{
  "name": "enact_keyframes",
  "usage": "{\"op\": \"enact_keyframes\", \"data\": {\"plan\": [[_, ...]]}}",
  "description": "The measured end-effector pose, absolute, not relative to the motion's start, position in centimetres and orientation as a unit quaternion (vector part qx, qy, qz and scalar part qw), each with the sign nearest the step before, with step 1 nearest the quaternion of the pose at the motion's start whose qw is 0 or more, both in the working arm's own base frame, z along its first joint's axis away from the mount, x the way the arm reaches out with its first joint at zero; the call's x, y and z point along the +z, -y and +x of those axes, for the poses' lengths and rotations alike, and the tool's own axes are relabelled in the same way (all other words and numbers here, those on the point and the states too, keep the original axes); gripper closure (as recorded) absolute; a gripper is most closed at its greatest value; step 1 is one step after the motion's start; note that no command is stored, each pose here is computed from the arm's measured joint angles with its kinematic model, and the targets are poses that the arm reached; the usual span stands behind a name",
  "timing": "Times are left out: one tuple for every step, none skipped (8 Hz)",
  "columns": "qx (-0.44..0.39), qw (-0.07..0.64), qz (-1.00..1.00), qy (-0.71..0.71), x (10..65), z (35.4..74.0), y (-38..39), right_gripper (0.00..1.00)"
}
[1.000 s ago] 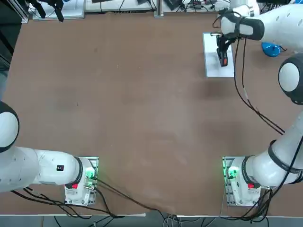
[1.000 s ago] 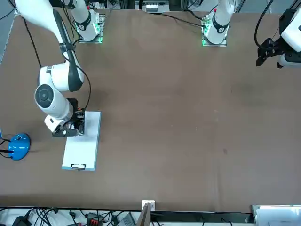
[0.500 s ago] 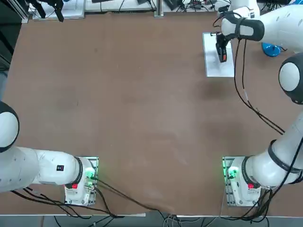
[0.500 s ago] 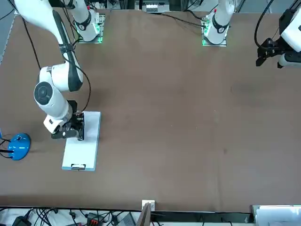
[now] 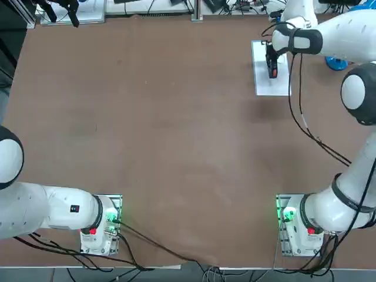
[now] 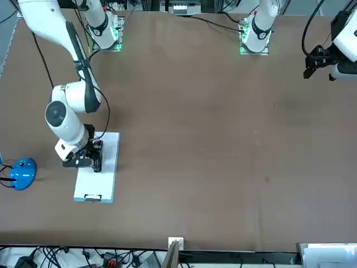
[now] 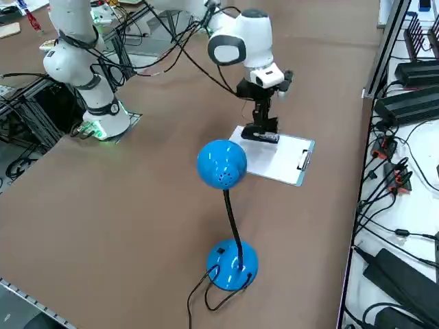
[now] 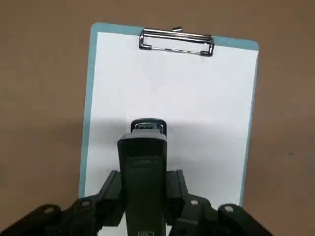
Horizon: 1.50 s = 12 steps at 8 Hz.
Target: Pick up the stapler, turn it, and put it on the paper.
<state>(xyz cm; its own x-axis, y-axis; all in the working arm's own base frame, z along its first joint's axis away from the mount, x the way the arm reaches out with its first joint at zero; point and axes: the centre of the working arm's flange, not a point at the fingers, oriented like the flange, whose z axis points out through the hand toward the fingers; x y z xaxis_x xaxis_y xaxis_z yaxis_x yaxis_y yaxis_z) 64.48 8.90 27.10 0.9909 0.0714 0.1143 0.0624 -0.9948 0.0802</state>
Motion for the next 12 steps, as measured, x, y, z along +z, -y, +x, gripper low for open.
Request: {"op": "enact_keyframes", "data": {"plan": [[0.060,0.039,0.997,-0.032,26.6,64.6,-8.7,0.59],[0.064,0.038,0.997,-0.031,26.4,64.7,-8.5,0.59],[0.067,0.038,0.997,-0.030,26.2,64.8,-8.2,0.59],[0.070,0.039,0.996,-0.030,26.0,64.9,-8.0,0.59],[0.071,0.043,0.996,-0.033,25.8,64.9,-7.8,0.59],[0.073,0.048,0.996,-0.036,25.5,65.0,-7.4,0.59],[0.076,0.051,0.995,-0.035,25.1,65.1,-6.9,0.59],[0.077,0.051,0.995,-0.033,24.7,65.2,-6.6,0.59],[0.077,0.051,0.995,-0.033,24.5,65.2,-6.5,0.59],[0.079,0.051,0.995,-0.033,24.5,65.2,-6.5,0.59],[0.082,0.050,0.995,-0.033,24.6,65.3,-6.6,0.59],[0.086,0.050,0.995,-0.033,24.7,65.4,-6.5,0.59]]}}
